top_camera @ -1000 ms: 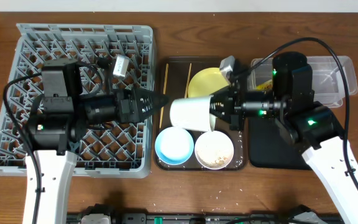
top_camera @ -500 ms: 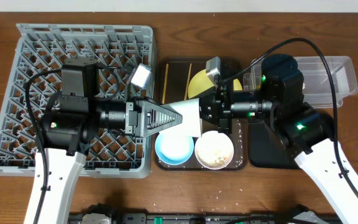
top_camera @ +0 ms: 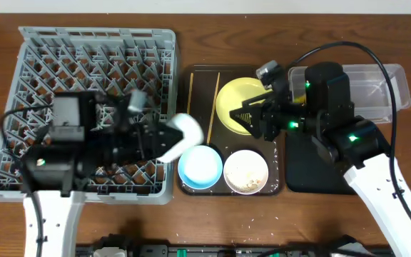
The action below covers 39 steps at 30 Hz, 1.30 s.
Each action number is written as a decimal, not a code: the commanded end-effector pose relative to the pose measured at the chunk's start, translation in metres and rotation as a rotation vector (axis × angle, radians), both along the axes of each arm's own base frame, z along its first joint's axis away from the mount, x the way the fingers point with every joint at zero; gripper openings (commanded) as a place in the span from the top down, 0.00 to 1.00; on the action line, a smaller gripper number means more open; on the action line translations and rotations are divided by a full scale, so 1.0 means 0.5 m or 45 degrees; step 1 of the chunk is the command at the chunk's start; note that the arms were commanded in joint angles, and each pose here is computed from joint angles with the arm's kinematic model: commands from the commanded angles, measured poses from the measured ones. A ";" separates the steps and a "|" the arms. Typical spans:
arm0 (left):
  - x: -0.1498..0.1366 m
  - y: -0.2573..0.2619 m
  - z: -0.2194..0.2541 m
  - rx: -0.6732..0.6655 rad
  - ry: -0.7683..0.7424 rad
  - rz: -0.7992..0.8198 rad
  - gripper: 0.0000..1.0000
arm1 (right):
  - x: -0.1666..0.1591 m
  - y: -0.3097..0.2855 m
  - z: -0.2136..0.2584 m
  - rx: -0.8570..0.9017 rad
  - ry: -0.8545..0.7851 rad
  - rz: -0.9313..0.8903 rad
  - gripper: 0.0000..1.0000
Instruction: Sort waste into correct bins and load items into the dishwasher
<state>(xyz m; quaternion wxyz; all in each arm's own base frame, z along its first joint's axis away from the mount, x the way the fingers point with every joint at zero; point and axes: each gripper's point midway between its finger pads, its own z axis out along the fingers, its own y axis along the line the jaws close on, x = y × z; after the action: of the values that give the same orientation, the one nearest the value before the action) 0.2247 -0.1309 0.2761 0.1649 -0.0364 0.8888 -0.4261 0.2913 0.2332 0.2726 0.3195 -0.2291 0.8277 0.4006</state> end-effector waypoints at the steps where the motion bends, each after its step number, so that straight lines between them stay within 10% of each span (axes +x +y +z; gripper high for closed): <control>1: 0.004 0.234 -0.093 0.615 0.178 0.584 0.38 | 0.008 -0.038 -0.022 -0.114 0.022 -0.128 0.50; 9: -0.077 0.480 -0.152 0.933 0.616 1.283 0.38 | 0.001 -0.049 -0.043 -0.167 0.067 -0.146 0.48; 23: -0.047 0.561 -0.297 0.820 1.013 1.353 0.37 | -0.008 -0.052 -0.052 -0.182 0.101 -0.144 0.48; 26: -0.051 0.557 -0.309 0.814 1.062 1.330 0.19 | -0.008 -0.052 -0.053 -0.183 0.102 -0.144 0.48; 39: 0.042 0.363 -0.149 0.453 0.378 0.733 0.05 | -0.058 -0.055 -0.153 -0.459 0.343 -0.345 0.51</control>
<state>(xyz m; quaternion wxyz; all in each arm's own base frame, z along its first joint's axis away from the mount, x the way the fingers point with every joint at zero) 0.2281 0.0949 0.1629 0.0783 -0.4540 0.8807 -0.1097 0.2660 0.2083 0.2161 0.2248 -0.1588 0.9154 0.2939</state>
